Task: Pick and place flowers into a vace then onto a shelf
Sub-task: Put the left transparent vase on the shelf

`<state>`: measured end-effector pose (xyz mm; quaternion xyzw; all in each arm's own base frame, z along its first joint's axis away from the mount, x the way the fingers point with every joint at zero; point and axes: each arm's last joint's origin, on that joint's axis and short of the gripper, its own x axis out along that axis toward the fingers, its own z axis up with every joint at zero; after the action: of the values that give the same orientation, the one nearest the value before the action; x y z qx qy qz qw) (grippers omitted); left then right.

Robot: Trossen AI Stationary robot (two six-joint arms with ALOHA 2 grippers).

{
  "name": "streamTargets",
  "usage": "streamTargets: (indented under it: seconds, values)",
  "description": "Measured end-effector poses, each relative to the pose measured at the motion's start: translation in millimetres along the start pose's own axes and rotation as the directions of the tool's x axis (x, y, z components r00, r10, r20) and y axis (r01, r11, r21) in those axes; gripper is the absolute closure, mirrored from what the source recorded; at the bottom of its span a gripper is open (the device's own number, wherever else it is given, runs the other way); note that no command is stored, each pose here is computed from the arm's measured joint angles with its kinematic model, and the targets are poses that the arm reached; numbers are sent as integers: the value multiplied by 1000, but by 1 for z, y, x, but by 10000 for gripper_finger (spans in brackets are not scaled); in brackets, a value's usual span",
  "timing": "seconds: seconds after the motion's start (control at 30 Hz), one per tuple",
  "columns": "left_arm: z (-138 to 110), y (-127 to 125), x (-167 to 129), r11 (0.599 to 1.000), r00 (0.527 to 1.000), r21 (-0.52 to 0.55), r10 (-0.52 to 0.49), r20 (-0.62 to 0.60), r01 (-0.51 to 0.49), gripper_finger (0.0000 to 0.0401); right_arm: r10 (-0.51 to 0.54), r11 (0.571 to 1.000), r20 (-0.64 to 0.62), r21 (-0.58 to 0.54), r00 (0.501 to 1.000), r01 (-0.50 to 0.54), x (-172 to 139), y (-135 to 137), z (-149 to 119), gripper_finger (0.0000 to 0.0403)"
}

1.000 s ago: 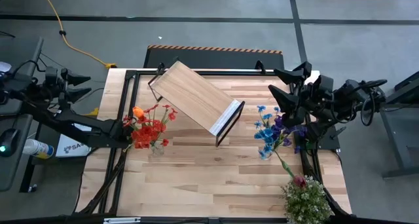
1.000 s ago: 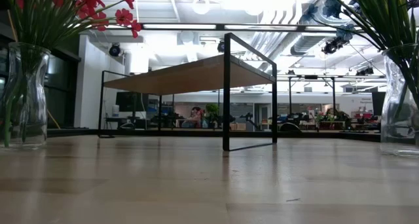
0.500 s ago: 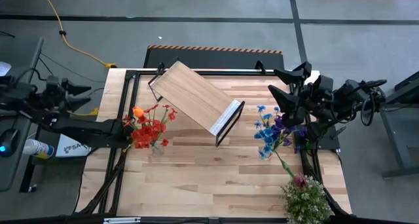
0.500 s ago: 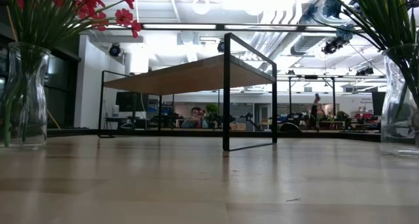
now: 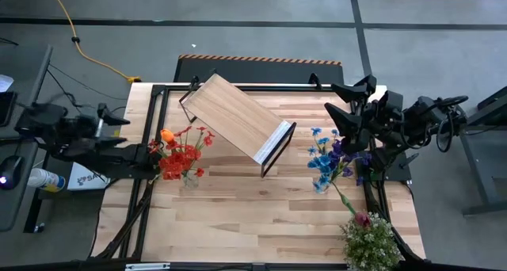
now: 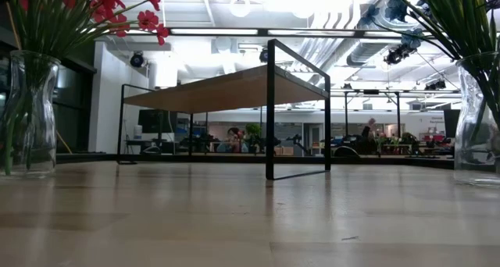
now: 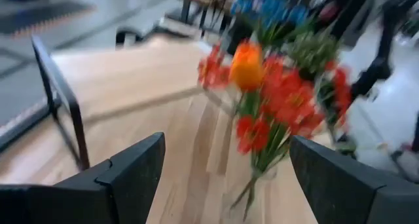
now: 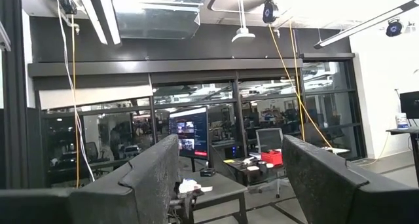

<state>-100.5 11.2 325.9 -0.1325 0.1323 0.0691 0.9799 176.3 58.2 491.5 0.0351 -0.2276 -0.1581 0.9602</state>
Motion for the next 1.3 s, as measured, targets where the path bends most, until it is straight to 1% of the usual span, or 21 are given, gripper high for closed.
streamTargets:
  seconds: [0.17, 0.23, 0.33, 0.5, 0.67, 0.7, 0.8, 0.93, 1.13, 1.23, 1.3]
  values:
    - [-12, -2, 31, 1000, 993, 14, 27, -114, -26, 43, -1, 1000, -4, -3, 1000, 1, 1, 1, -2, 142]
    - [-19, -3, 41, 1000, 984, 18, 6, -180, -3, 43, -11, 1000, -11, -2, 1000, 11, 2, 2, -3, 142]
    - [-26, -3, 52, 1000, 969, 15, -13, -245, 17, 43, -26, 1000, -19, 4, 999, 26, 3, 3, -5, 142]
    - [-37, -2, 62, 1000, 942, 23, 1, -334, 7, 43, -33, 999, -24, 19, 999, 33, 4, 4, -7, 142]
    - [-50, -4, 81, 998, 906, 9, -48, -420, 58, 43, -33, 999, -25, 30, 999, 33, 4, 4, -7, 142]
    - [-51, -4, 81, 998, 903, 18, -40, -429, 53, 43, -33, 999, -25, 31, 999, 33, 4, 4, -7, 142]
    - [-50, -5, 85, 997, 915, 32, -49, -401, 68, 43, -36, 999, -25, 31, 999, 37, 4, 4, -7, 142]
    - [-48, -7, 89, 991, 919, 58, -91, -384, 122, 43, -42, 998, -29, 38, 999, 43, 4, 4, -8, 142]
    - [-50, -7, 90, 984, 912, 92, -103, -398, 152, 43, -89, 996, -54, 29, 995, 90, 8, 8, -15, 142]
    - [-47, -8, 91, 980, 918, 98, -127, -375, 176, 43, -114, 993, -64, 21, 991, 115, 10, 9, -19, 142]
    - [-45, -11, 94, 969, 922, 111, -170, -349, 221, 43, -124, 992, -66, 20, 990, 125, 11, 11, -20, 142]
